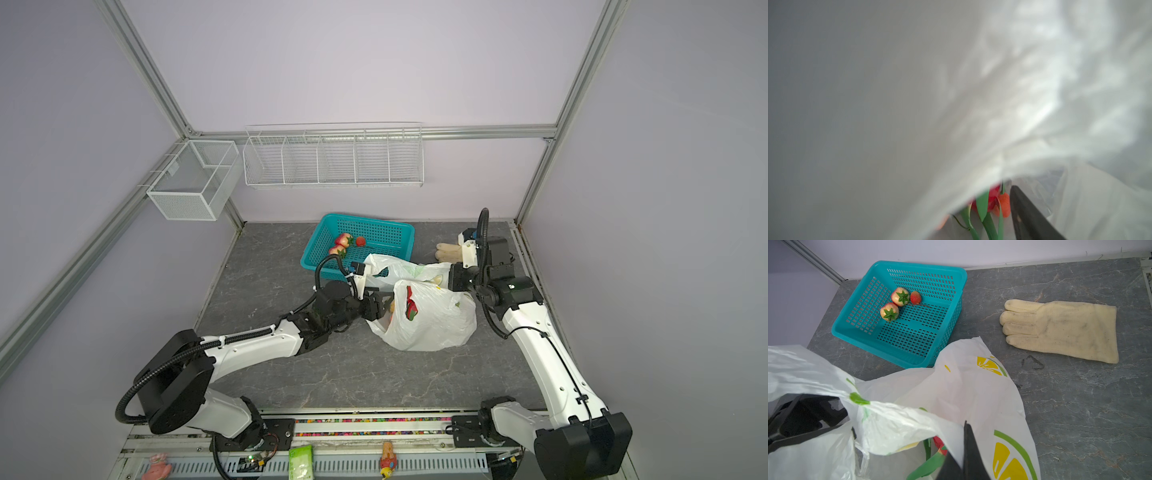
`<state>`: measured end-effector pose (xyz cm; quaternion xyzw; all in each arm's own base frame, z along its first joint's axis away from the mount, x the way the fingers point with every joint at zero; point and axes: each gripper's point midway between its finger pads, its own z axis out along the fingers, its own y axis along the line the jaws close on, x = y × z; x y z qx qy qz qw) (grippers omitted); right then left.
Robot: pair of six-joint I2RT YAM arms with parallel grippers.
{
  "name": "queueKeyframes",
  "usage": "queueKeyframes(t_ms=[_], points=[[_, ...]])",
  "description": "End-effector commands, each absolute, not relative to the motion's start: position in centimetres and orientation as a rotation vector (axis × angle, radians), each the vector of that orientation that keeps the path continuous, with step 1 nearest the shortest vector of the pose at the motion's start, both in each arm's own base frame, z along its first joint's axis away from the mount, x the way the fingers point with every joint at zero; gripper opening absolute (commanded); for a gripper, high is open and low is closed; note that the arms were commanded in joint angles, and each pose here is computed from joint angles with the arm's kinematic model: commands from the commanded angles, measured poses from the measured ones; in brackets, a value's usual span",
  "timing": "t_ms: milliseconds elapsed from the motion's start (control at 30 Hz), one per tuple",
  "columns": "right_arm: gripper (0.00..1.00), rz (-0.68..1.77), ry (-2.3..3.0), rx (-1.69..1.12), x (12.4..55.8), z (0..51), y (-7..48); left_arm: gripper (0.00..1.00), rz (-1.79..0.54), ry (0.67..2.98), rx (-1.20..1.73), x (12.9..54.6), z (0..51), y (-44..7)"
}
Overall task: Place the fake fruits into the plastic bag and tie a complex knot
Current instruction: 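Withdraw the left gripper from the bag toward the teal basket, then lower the left gripper into the basket and grasp the large strawberry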
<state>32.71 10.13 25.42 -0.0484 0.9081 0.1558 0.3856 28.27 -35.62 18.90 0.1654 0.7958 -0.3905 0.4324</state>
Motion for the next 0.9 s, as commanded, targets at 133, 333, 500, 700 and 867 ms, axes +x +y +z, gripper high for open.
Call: queueKeyframes(t_ms=[133, 333, 500, 700, 867], points=[[0.06, 0.384, 2.291, -0.128, 32.8, 26.2, 9.9, 0.63, -1.075, 2.059, 0.544, 24.7, 19.6, -34.9], [0.06, 0.376, 2.287, -0.128, 32.9, 26.3, 9.8, 0.60, -1.184, 2.072, 0.767, 21.1, 20.4, -34.4], [0.06, 0.370, 2.281, -0.129, 32.9, 26.4, 9.7, 0.60, -1.134, 2.037, 0.830, 19.6, 21.9, -31.9], [0.06, 0.366, 2.271, -0.130, 32.9, 26.7, 9.7, 0.60, -1.009, 2.015, 0.392, 25.0, 24.7, -24.8], [0.06, 0.389, 2.274, -0.130, 33.1, 26.6, 10.0, 0.63, -0.700, 2.060, 0.000, 32.4, 24.5, -18.1]])
